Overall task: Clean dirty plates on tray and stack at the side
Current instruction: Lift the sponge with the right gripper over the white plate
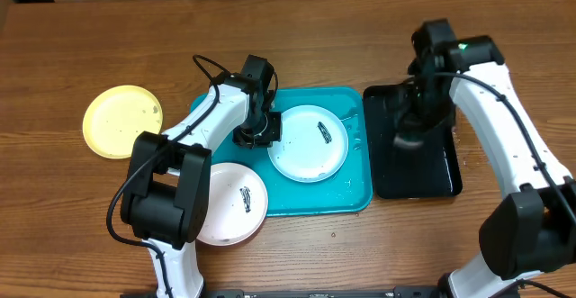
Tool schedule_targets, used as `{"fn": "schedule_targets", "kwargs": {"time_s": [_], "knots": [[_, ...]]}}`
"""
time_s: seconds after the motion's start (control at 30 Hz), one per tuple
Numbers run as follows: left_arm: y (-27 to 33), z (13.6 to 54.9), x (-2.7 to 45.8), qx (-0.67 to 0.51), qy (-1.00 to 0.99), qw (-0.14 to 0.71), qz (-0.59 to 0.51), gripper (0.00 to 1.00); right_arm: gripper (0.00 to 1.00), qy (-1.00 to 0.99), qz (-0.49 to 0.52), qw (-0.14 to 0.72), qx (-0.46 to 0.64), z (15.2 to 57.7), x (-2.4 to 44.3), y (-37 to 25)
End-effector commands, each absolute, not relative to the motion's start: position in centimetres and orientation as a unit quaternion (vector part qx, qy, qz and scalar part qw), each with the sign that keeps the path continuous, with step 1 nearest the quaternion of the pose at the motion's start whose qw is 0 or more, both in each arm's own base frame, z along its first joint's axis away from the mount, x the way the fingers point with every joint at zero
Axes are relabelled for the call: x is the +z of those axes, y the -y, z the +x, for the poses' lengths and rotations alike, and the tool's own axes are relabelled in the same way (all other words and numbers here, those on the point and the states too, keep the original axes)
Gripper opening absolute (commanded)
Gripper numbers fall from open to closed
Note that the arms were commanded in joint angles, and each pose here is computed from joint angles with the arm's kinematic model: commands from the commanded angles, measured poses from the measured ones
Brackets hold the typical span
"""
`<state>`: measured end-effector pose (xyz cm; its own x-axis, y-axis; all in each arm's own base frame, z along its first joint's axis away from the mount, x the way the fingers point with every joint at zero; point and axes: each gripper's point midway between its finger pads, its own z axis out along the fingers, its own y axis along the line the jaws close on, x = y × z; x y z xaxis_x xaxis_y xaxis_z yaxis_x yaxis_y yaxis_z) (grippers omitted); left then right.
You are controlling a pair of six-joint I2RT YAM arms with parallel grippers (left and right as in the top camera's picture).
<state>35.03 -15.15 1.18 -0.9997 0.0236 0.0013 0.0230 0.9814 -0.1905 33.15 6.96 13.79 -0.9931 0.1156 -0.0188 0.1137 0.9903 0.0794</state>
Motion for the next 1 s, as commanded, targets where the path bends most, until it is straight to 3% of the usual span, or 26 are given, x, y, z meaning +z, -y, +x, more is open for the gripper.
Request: {"fn": "schedule_targets", "kwargs": {"time_s": [0.0,0.23,0.43,0.67,0.97], "knots": [[15.0,34.4,0.3,0.092,0.995,0.016,-0.022,0.04,0.04,-0.995,0.061,0.048,0.068,34.5,15.8,-8.1],[15.0,34.4,0.3,0.092,0.995,0.016,-0.022,0.04,0.04,-0.981,0.033,0.092,0.168,36.7,17.0,-13.4],[15.0,34.5,0.3,0.092,0.995,0.014,-0.022,0.04,0.04,-0.966,-0.060,0.146,0.202,37.3,17.9,-21.2],[15.0,34.5,0.3,0.092,0.995,0.014,-0.022,0.04,0.04,-0.971,-0.110,0.196,0.082,37.4,14.8,-24.9],[15.0,34.5,0.3,0.092,0.995,0.014,-0.022,0.04,0.04,-0.979,-0.122,0.162,-0.004,37.5,9.4,-24.3]]}}
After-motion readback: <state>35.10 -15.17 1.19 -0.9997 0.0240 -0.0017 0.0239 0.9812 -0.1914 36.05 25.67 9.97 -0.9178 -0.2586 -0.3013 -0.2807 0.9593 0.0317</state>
